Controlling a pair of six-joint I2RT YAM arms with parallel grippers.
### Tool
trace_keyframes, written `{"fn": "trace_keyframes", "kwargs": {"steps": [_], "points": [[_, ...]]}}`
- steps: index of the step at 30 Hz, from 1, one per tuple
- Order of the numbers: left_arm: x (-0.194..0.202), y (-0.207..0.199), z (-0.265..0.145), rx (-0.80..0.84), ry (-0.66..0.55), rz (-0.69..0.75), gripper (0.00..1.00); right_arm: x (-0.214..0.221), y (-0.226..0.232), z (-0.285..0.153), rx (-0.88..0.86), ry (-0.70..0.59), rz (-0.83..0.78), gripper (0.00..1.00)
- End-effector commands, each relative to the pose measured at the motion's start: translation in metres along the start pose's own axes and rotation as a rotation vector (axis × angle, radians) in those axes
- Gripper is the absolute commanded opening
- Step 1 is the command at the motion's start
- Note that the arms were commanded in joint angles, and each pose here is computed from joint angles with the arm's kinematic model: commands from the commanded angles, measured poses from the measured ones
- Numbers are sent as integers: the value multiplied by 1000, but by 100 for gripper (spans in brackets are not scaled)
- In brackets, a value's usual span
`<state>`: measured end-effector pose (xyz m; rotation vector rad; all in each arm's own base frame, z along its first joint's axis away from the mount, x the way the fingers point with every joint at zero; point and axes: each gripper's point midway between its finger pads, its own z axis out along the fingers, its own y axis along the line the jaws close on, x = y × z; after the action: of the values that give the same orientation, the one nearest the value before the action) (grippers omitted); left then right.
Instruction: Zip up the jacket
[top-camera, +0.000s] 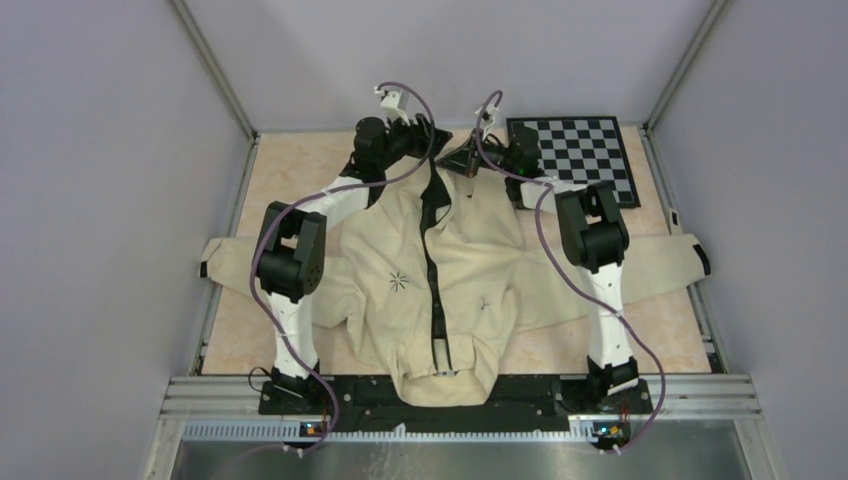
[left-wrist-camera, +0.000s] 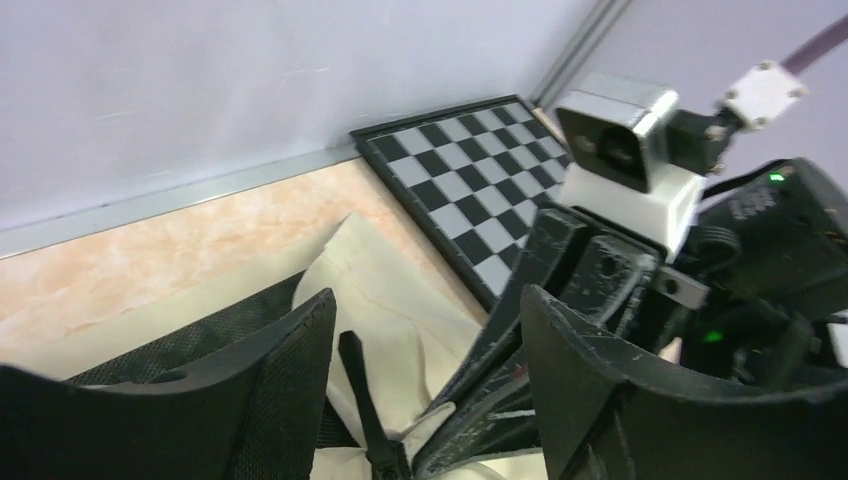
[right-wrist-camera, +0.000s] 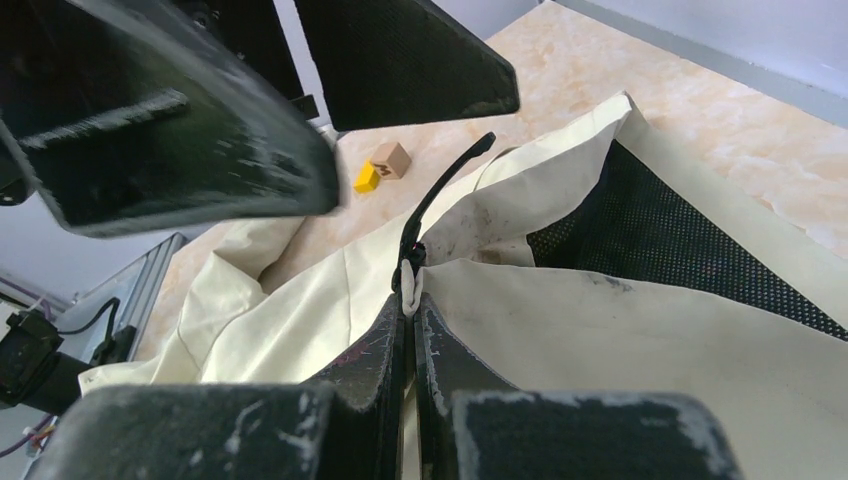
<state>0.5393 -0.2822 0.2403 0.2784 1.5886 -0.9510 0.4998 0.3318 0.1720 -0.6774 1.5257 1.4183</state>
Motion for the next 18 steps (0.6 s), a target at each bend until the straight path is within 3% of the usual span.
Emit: {"fn": "trace_keyframes", "kwargs": {"steps": [1,8,13,18], "points": [[-34,16,2,-180,-57,85,69,-51,30,3,-40,-58,-142,0],[-29,16,8,-264,-47,112,69,-51,31,3,-42,-55,-142,0],[-12,19,13,-256,6,97,55,-51,30,2,-36,-56,-141,0],[-9,17,14,-255,15,100,50,-51,29,3,-28,-53,-139,0]]}}
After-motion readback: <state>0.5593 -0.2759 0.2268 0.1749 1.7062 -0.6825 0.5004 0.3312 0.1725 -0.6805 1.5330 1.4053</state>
